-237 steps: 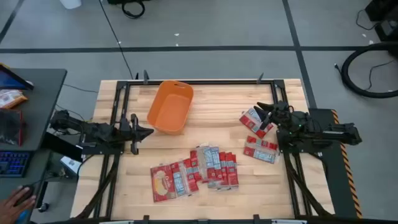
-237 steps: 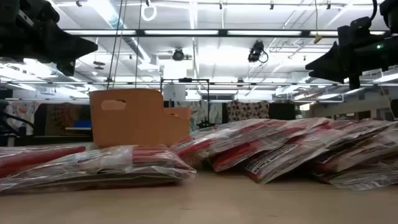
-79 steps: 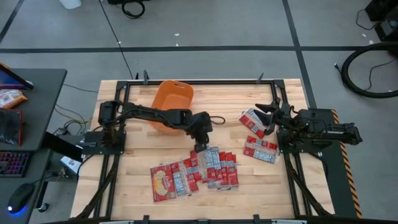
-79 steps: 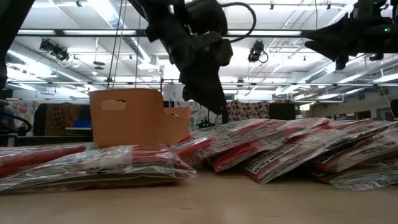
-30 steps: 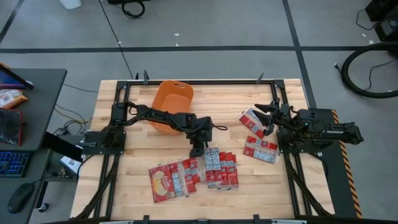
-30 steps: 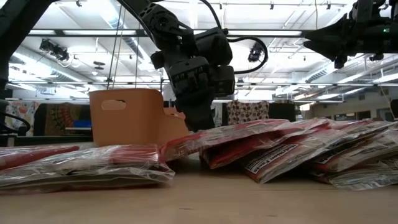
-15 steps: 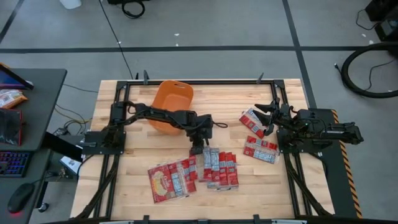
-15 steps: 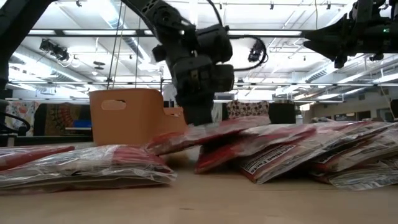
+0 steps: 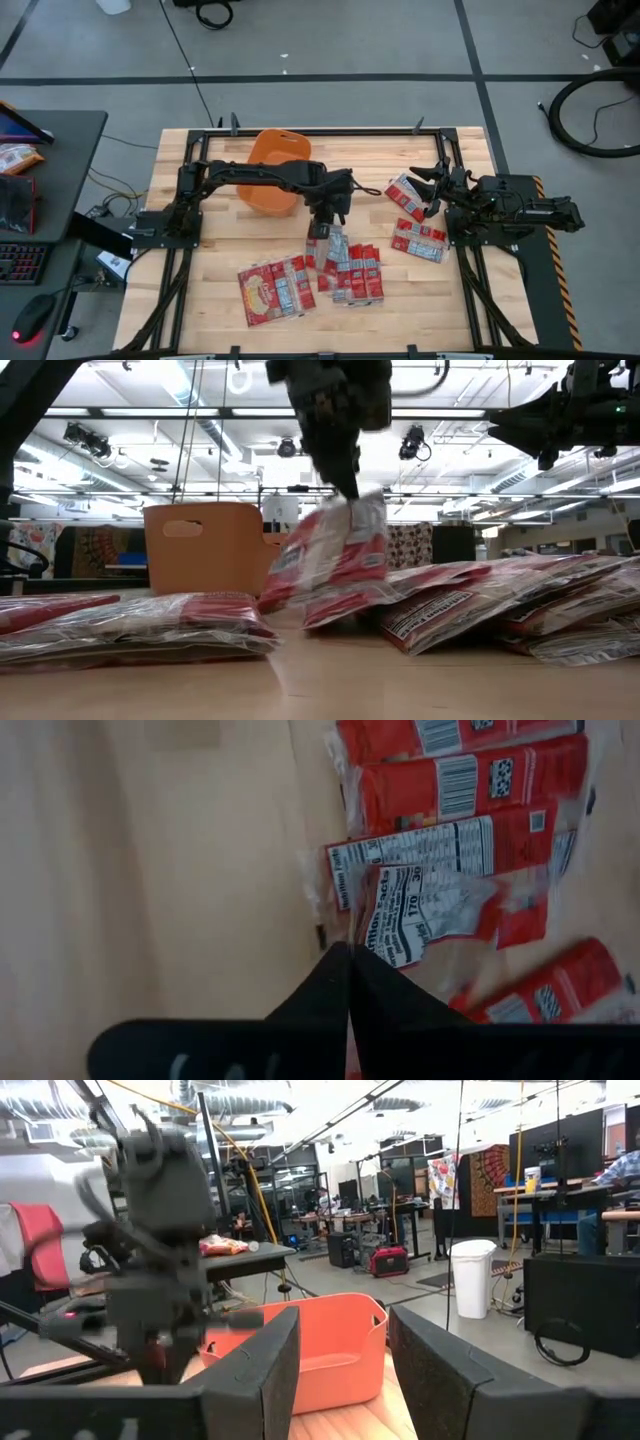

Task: Sort popcorn bags into baskets
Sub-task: Put the popcorn pack into the orange bin, then stack the popcorn pack on top of the other popcorn into the orange bin

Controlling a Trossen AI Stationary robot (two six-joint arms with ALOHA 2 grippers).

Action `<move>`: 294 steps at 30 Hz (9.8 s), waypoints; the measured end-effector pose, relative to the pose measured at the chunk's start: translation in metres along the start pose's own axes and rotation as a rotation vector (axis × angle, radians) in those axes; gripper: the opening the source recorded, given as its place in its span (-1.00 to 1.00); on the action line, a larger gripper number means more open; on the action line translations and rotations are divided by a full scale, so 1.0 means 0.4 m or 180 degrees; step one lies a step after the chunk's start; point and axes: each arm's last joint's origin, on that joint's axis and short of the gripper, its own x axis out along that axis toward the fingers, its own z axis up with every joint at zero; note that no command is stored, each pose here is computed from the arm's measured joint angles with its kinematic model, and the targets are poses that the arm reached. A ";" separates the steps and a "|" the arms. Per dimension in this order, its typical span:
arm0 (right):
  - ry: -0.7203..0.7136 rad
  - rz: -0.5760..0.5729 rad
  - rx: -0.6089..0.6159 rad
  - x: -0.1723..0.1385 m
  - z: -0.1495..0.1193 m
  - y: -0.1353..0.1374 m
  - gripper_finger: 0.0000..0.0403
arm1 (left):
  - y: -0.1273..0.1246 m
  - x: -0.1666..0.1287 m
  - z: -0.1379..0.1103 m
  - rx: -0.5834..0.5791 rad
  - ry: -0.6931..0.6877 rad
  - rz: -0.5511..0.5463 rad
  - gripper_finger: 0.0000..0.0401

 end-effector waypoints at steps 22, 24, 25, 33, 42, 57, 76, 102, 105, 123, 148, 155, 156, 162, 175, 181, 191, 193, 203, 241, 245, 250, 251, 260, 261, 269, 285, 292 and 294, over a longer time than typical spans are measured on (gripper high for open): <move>0.0034 0.0005 -0.0010 0.000 -0.003 0.000 -0.21 | -0.031 -0.364 0.011 0.0264 0.0324 0.1294 -0.97; 0.0047 0.0005 -0.0001 0.000 -0.004 0.000 -0.21 | -0.026 -0.383 -0.007 0.0137 0.0401 0.1297 -0.98; 0.0058 0.0004 0.0004 0.000 -0.005 0.000 -0.21 | -0.023 -0.393 -0.013 0.0068 0.0402 0.1309 -0.98; 0.0064 0.0008 0.0012 0.000 -0.005 0.000 -0.21 | -0.006 -0.469 -0.047 -0.0151 0.0227 0.1412 -0.98; 0.0081 0.0031 0.0008 0.000 -0.006 0.001 -0.21 | 0.009 -0.425 -0.066 -0.0177 0.0505 0.1376 -0.98; 0.0068 0.0005 -0.0004 0.000 -0.005 0.000 -0.21 | 0.008 -0.377 -0.264 -0.0139 0.0824 0.1430 -0.98; 0.0061 -0.0054 -0.0022 0.000 -0.005 -0.001 -0.21 | -0.048 -0.355 -0.305 -0.0079 0.0897 0.0873 -0.95; 0.0062 -0.0055 -0.0025 0.000 -0.005 -0.001 -0.21 | -0.001 -0.230 -0.315 0.0347 0.0879 0.1835 -0.21; 0.0062 -0.0055 -0.0025 0.000 -0.005 -0.001 -0.21 | 0.001 -0.253 -0.299 0.0188 0.0760 0.2050 -0.12; 0.0078 -0.0056 -0.0138 0.001 -0.006 -0.001 -0.21 | -0.131 -0.176 -0.167 -0.0636 -0.0435 0.0795 -0.08; 0.0016 -0.0076 0.0030 0.025 -0.003 0.007 -0.21 | -0.412 0.123 -0.130 -0.0570 -0.0196 0.0299 -0.08; 0.0186 -0.0062 0.0137 0.036 -0.018 0.010 -0.21 | -0.463 0.175 -0.051 -0.0336 0.0012 0.0503 -0.08; 0.0228 -0.0046 0.0145 0.036 -0.021 0.011 -0.21 | -0.469 0.184 -0.045 -0.0290 0.0097 0.0569 -0.08; 0.0377 0.0098 0.0194 0.038 -0.032 0.015 -0.21 | -0.495 0.233 -0.021 -0.0219 0.0143 0.0649 -0.08; 0.0469 0.0171 0.0116 0.039 -0.039 0.017 -0.21 | -0.594 0.237 -0.013 -0.0186 -0.0603 0.1107 0.31; 0.0483 0.0198 0.0052 0.039 -0.041 0.018 -0.21 | -0.647 0.248 -0.022 0.0013 -0.0975 0.1661 0.38; 0.0535 0.0392 0.0055 0.039 -0.044 0.022 -0.21 | -0.677 0.356 -0.069 0.0244 -0.0826 0.1937 0.38; 0.0546 0.0426 0.0055 0.040 -0.044 0.023 -0.21 | -0.673 0.362 -0.077 0.0268 -0.0754 0.2028 0.38; 0.0580 0.0448 0.0049 0.039 -0.047 0.023 -0.21 | -0.660 0.387 -0.105 0.0439 -0.0480 0.2265 0.38; 0.0582 0.0498 0.0125 0.039 -0.046 0.024 -0.21 | -0.487 0.099 0.002 -0.0966 -0.0421 0.0920 -0.94; 0.0585 0.0500 0.0123 0.039 -0.046 0.025 -0.21 | -0.444 0.007 0.009 -0.0978 -0.0487 0.0841 -0.95; 0.0590 0.0514 0.0123 0.039 -0.047 0.025 -0.21 | -0.383 -0.094 0.004 -0.0979 -0.0551 0.0918 -0.95; 0.0592 0.0523 0.0130 0.039 -0.047 0.025 -0.21 | -0.371 -0.112 0.004 -0.0982 -0.0592 0.0929 -0.95; 0.0607 0.0572 0.0150 0.039 -0.048 0.026 -0.21 | -0.252 -0.235 -0.014 -0.0884 -0.0691 0.1173 -0.95; 0.0613 0.0571 0.0153 0.039 -0.048 0.026 -0.21 | -0.237 -0.245 -0.020 -0.0876 -0.0650 0.1237 -0.95; 0.0682 0.0579 0.0139 0.042 -0.054 0.028 -0.21 | -0.111 -0.292 -0.050 -0.0949 -0.0460 0.1544 -0.95; 0.0773 0.0707 0.0275 0.041 -0.059 0.031 -0.21 | -0.008 -0.309 -0.142 -0.0808 0.0625 0.1102 -0.95; 0.0781 0.0735 0.0310 0.041 -0.059 0.031 -0.21 | -0.013 -0.300 -0.154 -0.0276 0.0891 0.0729 -0.95; 0.0793 0.0771 0.0313 0.041 -0.059 0.032 -0.21 | -0.012 -0.289 -0.160 -0.0236 0.1059 0.0671 -0.95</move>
